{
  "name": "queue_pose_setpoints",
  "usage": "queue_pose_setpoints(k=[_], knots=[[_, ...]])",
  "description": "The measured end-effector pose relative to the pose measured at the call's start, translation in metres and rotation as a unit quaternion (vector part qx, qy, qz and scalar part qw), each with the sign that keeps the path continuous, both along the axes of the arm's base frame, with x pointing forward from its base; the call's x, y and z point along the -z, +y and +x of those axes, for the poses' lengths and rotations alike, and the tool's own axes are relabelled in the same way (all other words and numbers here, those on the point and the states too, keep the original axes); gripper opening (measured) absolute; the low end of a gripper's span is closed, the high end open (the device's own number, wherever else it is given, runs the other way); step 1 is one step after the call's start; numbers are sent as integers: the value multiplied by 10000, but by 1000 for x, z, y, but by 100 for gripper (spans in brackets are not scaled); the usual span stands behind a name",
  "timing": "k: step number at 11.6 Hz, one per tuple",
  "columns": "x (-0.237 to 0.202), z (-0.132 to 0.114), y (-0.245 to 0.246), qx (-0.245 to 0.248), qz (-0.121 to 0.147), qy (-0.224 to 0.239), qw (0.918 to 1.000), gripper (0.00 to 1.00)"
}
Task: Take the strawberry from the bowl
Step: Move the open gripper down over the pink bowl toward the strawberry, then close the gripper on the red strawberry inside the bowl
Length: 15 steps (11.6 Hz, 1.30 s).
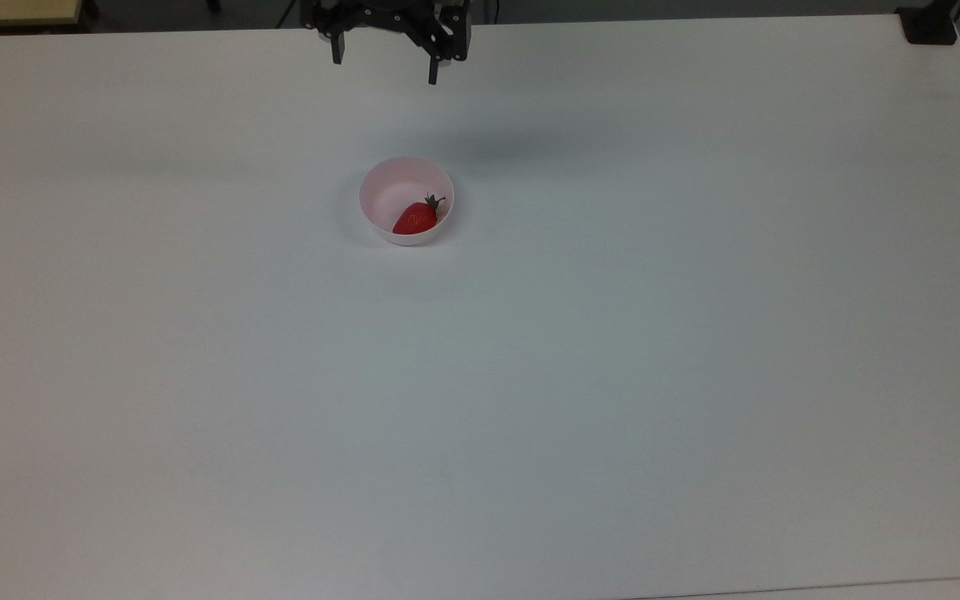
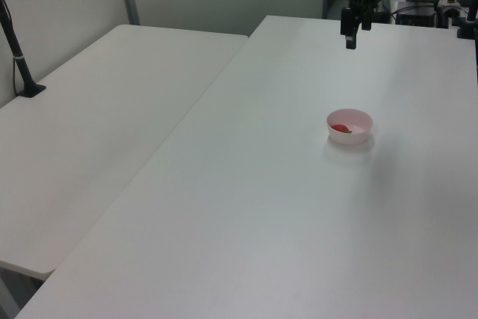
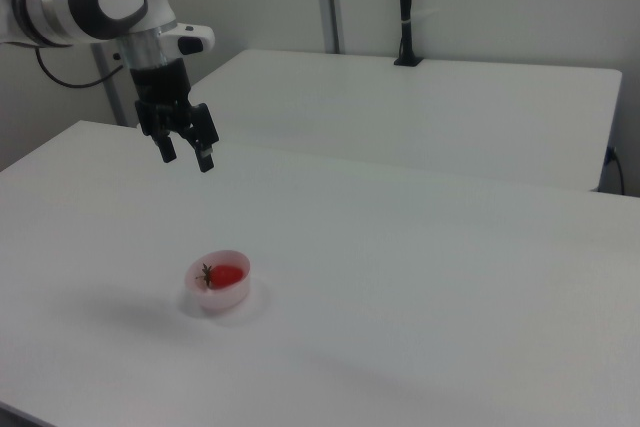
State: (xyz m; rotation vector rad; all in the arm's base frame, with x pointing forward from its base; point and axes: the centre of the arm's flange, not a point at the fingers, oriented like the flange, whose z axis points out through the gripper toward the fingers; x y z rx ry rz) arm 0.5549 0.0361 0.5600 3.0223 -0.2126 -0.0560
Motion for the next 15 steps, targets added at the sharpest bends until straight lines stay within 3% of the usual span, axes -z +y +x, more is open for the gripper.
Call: queue_pose_setpoints(k=[3, 8, 12, 15], knots=[[26, 6, -13, 123, -18, 237, 9996, 100], [123, 10, -12, 194, -23, 446, 9988, 100], [170, 17, -10, 487, -2, 409, 9980, 84], [189, 23, -14, 833, 275, 442, 9952, 70]])
